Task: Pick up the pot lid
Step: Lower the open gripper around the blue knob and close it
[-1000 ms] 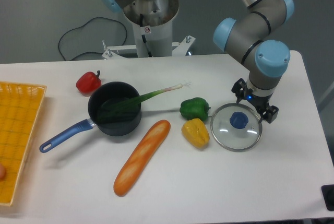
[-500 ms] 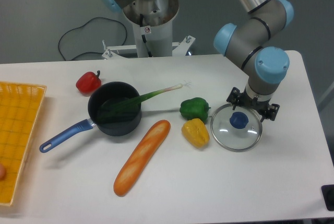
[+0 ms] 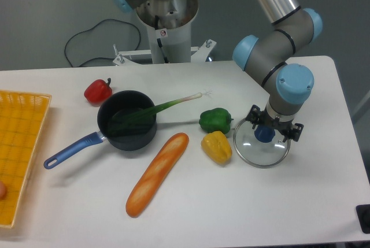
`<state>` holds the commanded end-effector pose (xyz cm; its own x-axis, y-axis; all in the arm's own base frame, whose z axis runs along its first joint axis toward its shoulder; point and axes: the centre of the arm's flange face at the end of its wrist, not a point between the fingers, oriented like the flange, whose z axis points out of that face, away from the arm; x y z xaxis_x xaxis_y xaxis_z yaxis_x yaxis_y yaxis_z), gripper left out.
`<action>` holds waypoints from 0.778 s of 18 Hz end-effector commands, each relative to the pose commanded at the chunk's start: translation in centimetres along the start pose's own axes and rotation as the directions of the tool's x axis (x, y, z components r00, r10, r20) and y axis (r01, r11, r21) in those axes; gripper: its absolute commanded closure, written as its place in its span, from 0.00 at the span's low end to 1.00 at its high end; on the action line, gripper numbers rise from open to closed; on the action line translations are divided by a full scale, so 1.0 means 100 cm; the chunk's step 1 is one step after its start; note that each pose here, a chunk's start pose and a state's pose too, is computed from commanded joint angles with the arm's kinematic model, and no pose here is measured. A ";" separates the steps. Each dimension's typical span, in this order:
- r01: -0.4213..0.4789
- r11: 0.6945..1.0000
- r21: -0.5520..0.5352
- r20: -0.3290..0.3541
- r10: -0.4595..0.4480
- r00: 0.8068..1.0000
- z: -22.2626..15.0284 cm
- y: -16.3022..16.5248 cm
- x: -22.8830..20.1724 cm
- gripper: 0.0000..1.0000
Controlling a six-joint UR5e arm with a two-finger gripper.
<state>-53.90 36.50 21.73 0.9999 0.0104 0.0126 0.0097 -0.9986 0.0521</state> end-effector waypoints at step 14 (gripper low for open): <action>-0.002 1.000 -0.007 -0.016 0.002 1.000 0.009 0.001 0.003 0.00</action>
<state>-53.61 36.38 20.88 0.9996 0.0090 0.0282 0.0073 -0.9982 0.0587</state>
